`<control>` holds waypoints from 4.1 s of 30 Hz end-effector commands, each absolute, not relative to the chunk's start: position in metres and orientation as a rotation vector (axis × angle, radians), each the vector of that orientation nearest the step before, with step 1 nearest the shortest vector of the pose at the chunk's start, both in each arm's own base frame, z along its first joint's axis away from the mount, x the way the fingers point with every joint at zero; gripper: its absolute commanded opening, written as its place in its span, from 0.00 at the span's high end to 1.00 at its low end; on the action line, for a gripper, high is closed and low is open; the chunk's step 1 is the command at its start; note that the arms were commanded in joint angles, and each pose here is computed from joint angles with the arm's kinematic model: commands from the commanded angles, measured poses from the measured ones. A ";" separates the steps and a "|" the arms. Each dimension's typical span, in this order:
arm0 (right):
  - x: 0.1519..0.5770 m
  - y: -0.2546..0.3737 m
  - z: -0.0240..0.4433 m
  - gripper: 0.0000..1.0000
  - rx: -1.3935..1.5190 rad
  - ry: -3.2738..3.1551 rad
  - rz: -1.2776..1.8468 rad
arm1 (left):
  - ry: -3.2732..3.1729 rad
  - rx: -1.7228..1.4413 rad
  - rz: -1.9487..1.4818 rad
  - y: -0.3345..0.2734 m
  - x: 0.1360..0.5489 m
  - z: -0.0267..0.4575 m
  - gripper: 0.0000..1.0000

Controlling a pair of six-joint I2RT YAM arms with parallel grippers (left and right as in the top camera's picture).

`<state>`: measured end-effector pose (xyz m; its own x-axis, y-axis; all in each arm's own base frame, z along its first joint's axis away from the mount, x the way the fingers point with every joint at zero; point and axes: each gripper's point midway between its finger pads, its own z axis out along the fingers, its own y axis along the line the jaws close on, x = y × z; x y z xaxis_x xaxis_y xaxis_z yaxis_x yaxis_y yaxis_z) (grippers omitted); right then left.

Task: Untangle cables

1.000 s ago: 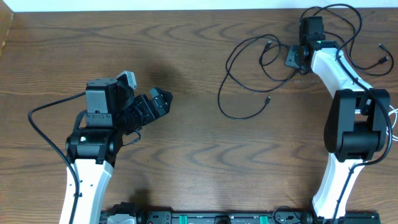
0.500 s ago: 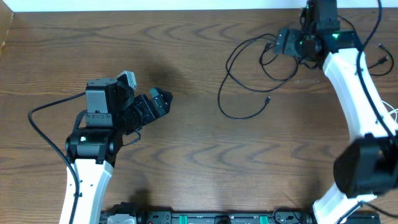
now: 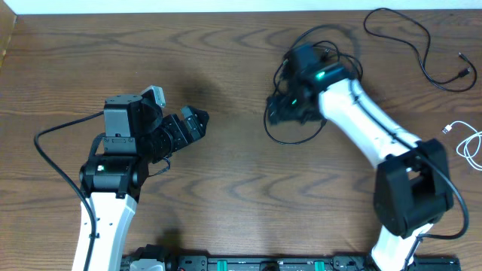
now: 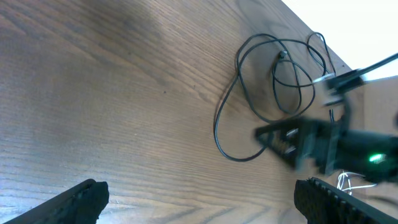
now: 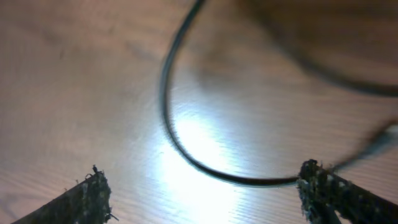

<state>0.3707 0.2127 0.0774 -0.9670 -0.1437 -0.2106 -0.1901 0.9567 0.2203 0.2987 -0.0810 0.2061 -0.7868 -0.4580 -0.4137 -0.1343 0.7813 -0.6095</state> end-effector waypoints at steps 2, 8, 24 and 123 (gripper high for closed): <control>0.350 0.225 0.057 0.11 -0.405 2.916 0.249 | 2.406 -0.447 -0.760 -0.079 0.300 0.208 0.00; 0.323 0.224 0.031 0.13 -0.519 2.955 0.173 | 2.406 -0.448 -0.760 -0.079 0.300 0.208 0.00; 0.326 0.195 -0.014 0.56 -0.700 2.823 -0.027 | 2.406 -0.447 -0.760 -0.079 0.300 0.208 0.00; 0.471 0.199 0.105 0.99 -0.512 2.284 0.270 | 2.405 -0.447 -0.760 -0.079 0.300 0.208 0.00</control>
